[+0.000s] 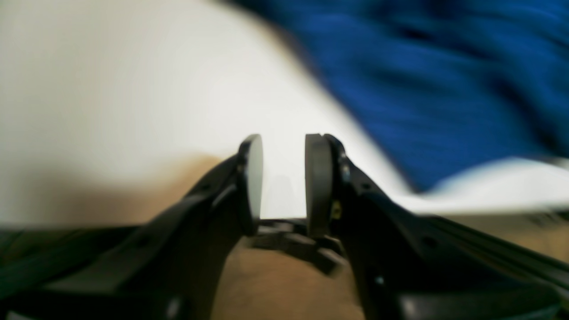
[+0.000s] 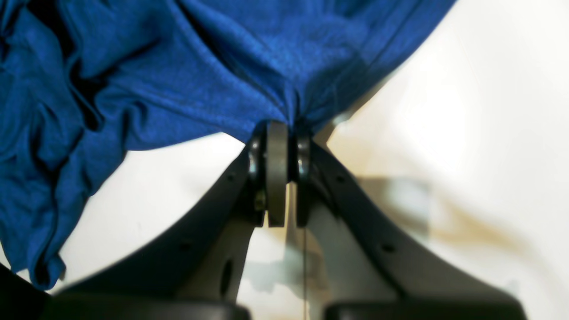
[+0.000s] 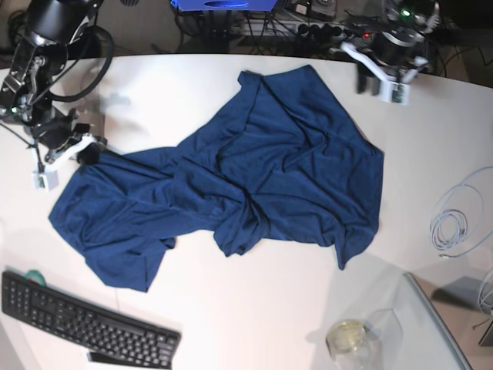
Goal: Layout the t-shirt on the table in an organized manner, then fold the t-shirt properly
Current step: 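Release the shirt and move both grippers to opposite shirt edges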
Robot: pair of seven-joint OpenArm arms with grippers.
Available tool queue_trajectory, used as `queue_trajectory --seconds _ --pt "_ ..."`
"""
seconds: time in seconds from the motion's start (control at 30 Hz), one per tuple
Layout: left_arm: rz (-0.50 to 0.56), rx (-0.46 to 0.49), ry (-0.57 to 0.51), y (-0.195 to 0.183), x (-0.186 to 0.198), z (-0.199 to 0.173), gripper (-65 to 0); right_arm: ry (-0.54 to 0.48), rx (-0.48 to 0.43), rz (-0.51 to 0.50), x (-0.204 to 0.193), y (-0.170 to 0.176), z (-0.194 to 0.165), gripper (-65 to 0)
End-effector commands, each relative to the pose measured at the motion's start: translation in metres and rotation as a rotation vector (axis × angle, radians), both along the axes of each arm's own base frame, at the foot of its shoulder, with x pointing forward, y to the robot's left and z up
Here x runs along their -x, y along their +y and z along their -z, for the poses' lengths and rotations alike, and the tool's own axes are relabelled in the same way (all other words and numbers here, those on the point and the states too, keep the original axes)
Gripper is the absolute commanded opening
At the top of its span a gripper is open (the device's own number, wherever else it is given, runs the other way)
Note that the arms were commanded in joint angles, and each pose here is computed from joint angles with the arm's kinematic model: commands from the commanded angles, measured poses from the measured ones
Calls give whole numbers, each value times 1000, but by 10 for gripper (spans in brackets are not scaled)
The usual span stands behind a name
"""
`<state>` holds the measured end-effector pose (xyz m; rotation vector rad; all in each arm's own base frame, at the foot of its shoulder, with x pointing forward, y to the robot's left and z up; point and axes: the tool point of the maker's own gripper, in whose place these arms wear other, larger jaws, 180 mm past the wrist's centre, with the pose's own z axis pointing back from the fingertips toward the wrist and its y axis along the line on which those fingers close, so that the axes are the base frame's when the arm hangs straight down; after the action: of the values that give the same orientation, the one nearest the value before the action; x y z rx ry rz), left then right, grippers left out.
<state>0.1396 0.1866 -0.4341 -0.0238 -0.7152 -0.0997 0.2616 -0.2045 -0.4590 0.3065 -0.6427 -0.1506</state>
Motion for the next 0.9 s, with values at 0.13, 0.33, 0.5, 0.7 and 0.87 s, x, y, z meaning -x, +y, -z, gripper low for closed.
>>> queue_trajectory --seconds 0.13,0.33,0.5,0.7,0.87 --pt "95 112 13 -61 14 0 -481 -79 34 -2 -14 -9 -22 -645" --pt "31 132 26 -61 19 3 -477 -69 35 7 -9 -12 -19 -636" --pt "-112 90 -10 -23 8 1 -462 -61 49 -3 1 -11 -19 -305" --pt "-201 57 7 5 2 20 -257 -102 88 -7 1 -16 -34 -174" --pt "-238 94 15 -5 -12 36 -234 -105 92 -1 1 -18 -35 -182"
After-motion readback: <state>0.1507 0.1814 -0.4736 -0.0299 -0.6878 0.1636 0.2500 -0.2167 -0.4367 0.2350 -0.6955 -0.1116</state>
